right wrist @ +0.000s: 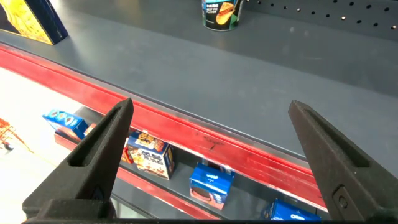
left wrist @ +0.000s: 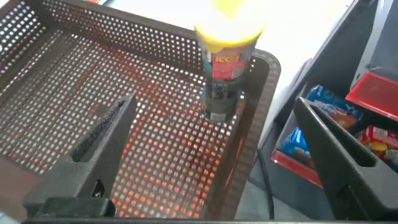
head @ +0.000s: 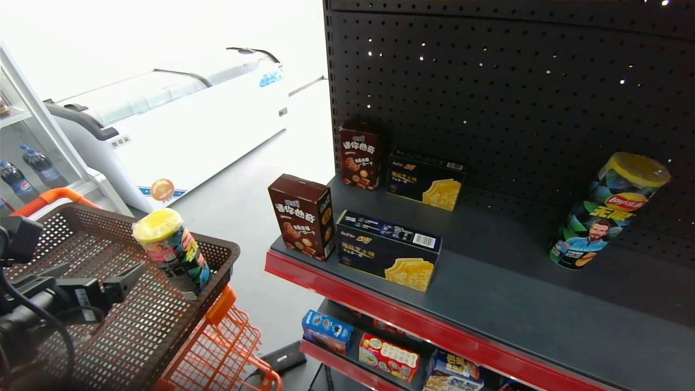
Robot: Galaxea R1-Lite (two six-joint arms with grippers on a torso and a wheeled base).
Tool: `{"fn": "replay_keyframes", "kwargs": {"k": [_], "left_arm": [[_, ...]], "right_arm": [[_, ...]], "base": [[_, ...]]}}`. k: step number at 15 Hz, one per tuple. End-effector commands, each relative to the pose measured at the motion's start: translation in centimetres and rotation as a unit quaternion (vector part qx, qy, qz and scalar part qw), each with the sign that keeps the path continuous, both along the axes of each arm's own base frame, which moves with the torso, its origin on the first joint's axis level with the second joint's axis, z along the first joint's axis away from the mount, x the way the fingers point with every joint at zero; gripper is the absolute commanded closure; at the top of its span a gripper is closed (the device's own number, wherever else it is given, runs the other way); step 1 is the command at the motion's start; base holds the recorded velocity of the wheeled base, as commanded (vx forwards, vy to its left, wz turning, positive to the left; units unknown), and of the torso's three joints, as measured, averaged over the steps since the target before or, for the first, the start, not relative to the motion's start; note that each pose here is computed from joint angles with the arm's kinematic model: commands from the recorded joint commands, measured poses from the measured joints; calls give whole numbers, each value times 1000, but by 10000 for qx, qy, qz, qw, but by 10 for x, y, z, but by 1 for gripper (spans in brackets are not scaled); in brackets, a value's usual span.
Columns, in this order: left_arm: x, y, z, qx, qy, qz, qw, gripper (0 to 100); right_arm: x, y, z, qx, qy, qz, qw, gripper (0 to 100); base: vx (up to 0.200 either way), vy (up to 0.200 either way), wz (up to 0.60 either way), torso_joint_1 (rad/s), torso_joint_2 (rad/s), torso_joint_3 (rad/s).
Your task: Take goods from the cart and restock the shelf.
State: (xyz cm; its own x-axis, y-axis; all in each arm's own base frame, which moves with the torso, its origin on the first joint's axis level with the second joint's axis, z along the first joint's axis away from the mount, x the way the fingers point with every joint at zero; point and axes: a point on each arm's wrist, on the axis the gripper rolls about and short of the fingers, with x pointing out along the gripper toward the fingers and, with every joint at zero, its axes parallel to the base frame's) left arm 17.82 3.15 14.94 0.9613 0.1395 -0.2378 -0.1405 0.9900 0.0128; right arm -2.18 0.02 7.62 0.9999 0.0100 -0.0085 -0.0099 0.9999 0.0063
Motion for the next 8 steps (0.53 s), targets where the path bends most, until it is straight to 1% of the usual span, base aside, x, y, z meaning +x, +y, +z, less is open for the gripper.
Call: {"fn": "replay_keyframes", "kwargs": {"k": [1,2,4,6,7,8], "left_arm": [[31,-1,-41,-153,509,-145,9985,0],[40,0,-44,-145,456,-138,9988,0],[66,4,-50,-97,176,-133,9997,0],[84,8,-53,-67,-6,-119,9999,0],[97,11,-57,-43,-149,-104,9998,0],[104,12,-60,-32,-218,-105,9997,0]], "right_arm": [[0,0,0,0,-4,4,10000,0],[0,0,0,0,-4,4,10000,0],[0,0,0,0,3,4,10000,0],[0,0,0,0,11,4,10000,0],[0,0,0,0,-4,4,10000,0],[0,0,0,0,3,4,10000,0]], "base": [[0,0,0,0,0,0],[0,0,0,0,0,0],[0,0,0,0,0,0],[0,0,0,0,0,0],[0,0,0,0,0,0],[0,0,0,0,0,0]]}}
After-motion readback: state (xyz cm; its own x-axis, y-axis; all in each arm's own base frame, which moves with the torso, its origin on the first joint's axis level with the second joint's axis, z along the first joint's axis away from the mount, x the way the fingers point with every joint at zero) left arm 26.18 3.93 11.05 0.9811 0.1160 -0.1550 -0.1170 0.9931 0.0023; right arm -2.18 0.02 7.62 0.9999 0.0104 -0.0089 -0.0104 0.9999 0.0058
